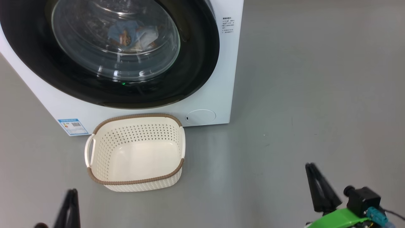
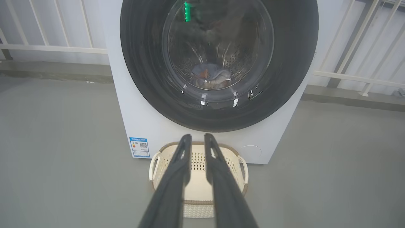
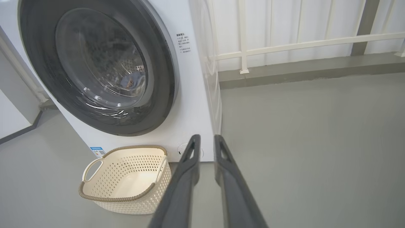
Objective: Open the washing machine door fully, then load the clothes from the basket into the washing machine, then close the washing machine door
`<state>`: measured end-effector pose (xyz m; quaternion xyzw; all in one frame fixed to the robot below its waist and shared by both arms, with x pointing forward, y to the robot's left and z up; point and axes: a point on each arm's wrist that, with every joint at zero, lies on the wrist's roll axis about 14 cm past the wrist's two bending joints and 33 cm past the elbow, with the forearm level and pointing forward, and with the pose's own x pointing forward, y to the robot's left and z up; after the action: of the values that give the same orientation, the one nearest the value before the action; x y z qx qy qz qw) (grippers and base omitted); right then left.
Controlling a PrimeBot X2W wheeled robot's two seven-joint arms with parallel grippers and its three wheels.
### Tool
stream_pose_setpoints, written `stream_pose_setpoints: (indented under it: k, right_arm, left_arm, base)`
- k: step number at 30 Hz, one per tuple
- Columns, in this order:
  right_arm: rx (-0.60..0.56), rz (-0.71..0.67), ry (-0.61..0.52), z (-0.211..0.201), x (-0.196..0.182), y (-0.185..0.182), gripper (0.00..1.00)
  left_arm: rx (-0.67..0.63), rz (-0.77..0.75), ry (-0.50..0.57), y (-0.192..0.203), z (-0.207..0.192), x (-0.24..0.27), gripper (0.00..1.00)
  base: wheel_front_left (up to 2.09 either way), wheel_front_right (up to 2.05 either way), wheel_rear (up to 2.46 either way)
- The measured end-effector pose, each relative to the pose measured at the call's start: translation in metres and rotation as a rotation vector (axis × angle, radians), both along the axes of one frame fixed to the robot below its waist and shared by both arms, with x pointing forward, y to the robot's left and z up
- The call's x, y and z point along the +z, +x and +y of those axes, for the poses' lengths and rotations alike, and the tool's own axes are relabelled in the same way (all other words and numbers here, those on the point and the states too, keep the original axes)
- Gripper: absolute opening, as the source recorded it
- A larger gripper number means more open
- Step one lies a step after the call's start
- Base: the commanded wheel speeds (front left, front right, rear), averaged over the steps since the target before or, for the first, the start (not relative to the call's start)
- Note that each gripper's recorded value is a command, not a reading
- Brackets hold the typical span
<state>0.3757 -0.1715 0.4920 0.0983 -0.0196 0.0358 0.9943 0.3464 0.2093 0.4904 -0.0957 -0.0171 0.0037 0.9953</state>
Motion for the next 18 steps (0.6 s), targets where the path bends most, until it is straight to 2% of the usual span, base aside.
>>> stream_pose_setpoints:
  k: [4, 18]
  right_arm:
    - [-0.007, 0.050, 0.020, -0.001, -0.015, -0.007, 0.00]
    - [-0.038, 0.072, 0.170, -0.006, -0.016, -0.007, 0.00]
  left_arm:
    - [0.001, 0.032, -0.040, -0.002, -0.006, -0.010, 0.00]
    - [0.029, 0.062, -0.194, -0.003, -0.003, -0.017, 0.00]
  base:
    - [0.00, 0.00, 0.00]
    - [0.00, 0.00, 0.00]
